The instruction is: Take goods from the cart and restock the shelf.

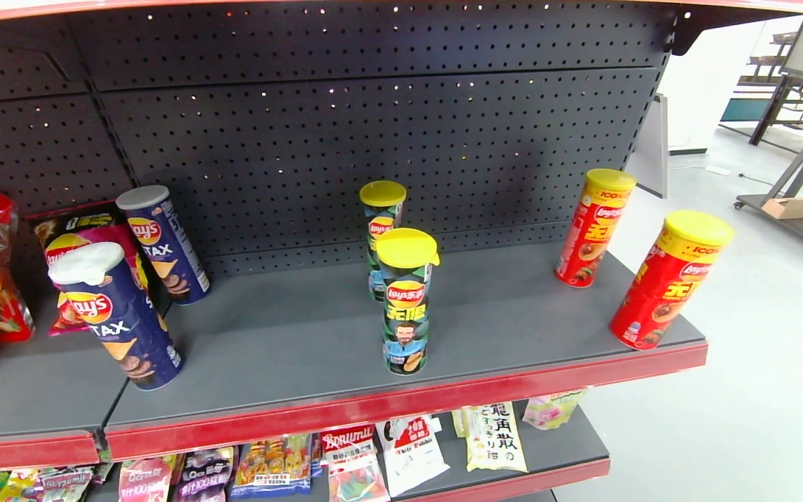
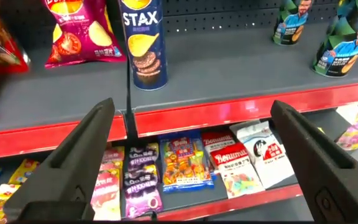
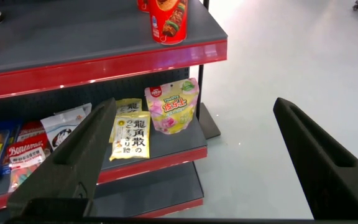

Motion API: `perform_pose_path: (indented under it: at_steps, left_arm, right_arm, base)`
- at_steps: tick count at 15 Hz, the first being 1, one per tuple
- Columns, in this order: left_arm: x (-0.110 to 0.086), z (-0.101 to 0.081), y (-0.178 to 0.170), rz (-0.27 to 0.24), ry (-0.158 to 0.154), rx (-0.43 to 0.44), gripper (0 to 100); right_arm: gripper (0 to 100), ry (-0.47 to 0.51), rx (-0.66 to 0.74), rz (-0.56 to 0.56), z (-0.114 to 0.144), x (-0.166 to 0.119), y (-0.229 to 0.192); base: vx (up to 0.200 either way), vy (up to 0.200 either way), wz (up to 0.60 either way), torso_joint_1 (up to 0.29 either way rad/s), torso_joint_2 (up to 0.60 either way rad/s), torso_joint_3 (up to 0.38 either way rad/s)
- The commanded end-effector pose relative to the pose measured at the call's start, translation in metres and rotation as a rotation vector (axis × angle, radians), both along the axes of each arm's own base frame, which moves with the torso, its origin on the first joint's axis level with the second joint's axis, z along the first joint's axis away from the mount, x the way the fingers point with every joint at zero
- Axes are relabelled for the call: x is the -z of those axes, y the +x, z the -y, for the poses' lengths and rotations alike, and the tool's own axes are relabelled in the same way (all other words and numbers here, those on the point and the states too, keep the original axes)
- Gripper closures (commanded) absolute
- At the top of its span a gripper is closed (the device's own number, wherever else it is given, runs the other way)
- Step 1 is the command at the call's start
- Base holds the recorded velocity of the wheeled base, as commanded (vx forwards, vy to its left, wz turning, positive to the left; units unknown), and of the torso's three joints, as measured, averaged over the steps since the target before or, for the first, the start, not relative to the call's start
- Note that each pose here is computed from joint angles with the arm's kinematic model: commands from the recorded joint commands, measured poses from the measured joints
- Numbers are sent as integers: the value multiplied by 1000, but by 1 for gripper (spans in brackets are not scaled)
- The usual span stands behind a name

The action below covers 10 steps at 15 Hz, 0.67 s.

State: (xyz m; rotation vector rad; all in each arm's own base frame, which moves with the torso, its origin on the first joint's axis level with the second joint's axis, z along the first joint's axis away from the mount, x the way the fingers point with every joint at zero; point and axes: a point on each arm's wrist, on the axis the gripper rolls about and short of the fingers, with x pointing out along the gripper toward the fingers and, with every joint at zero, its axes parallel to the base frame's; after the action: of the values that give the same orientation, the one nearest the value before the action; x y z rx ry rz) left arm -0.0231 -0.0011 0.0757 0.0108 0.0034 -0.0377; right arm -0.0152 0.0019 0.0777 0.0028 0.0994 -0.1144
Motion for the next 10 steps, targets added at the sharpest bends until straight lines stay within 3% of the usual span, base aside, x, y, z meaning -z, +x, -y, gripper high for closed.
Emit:
perform_pose_path:
  at_steps: [1,8,10]
  left_arm:
    - [0,0,0,-4,0,-1,0]
    - [0,0,0,-4,1,-1,0]
    - [0,0,0,-4,1,-1,0]
  right_arm:
    - [0,0,0,0,0,0,0]
    - [0,-1,-38,-2,1,0,0]
    - [0,-1,-72,1,1,0,0]
  base:
    - [0,0,0,0,0,0]
    - [0,0,0,0,0,0]
    - [0,0,600,2,5,2]
